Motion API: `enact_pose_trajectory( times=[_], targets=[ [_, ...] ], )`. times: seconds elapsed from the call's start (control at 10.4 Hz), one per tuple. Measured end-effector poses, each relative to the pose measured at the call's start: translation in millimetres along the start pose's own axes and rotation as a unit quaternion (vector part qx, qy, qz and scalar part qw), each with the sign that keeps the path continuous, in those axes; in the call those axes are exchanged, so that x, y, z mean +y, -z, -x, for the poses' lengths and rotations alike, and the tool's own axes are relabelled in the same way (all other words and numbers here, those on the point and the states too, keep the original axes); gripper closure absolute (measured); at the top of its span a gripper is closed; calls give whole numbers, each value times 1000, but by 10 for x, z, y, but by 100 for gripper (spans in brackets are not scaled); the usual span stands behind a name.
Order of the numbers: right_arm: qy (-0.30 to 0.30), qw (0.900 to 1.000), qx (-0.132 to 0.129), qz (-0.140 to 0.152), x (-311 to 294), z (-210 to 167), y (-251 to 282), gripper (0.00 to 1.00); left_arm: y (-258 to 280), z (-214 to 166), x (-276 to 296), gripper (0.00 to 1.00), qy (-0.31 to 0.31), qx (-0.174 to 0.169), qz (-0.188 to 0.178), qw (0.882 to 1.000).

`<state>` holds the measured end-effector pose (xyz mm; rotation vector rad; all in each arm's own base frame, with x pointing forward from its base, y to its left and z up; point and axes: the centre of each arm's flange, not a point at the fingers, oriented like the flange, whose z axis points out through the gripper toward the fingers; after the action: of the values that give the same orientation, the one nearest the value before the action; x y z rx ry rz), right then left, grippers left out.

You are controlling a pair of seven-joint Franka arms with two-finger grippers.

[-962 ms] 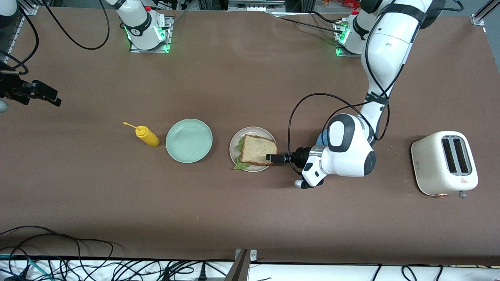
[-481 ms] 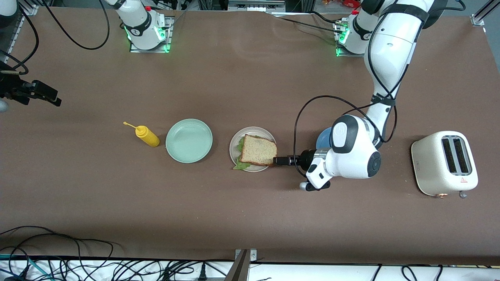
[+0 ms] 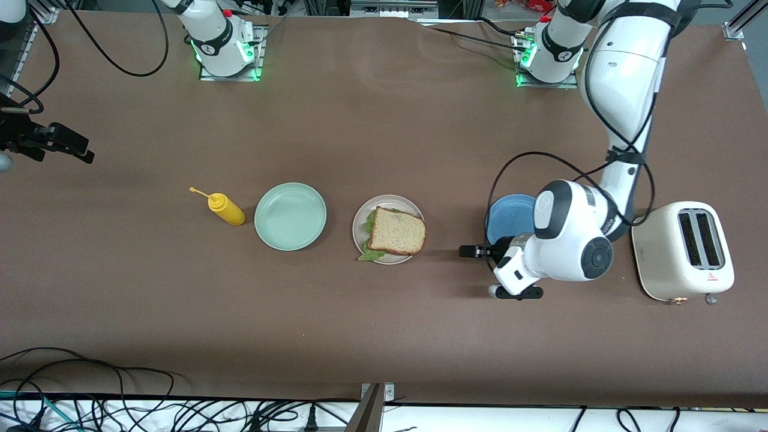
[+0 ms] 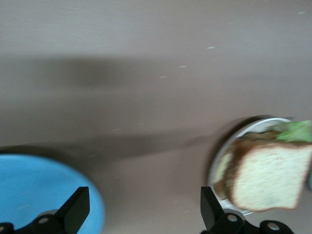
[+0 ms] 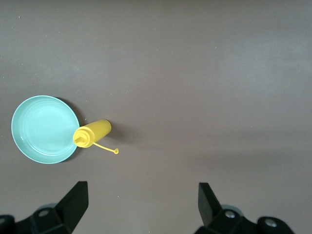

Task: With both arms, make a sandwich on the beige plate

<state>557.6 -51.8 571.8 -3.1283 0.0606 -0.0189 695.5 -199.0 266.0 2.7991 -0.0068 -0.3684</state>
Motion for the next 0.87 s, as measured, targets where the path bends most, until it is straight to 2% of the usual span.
enact_pose_trajectory(
  times=[0.19, 0.48, 0.87],
  targets=[
    [1, 1000, -4, 1, -4, 10, 6, 0, 255, 40, -333, 0, -1, -11, -59, 998],
    [1, 1000, -5, 1, -5, 13, 26, 0, 674, 150, -687, 0, -3, -18, -149, 989],
    [4, 1000, -4, 1, -42, 11, 33, 0, 1281, 350, -1070, 0, 11, -21, -202, 979]
  ],
)
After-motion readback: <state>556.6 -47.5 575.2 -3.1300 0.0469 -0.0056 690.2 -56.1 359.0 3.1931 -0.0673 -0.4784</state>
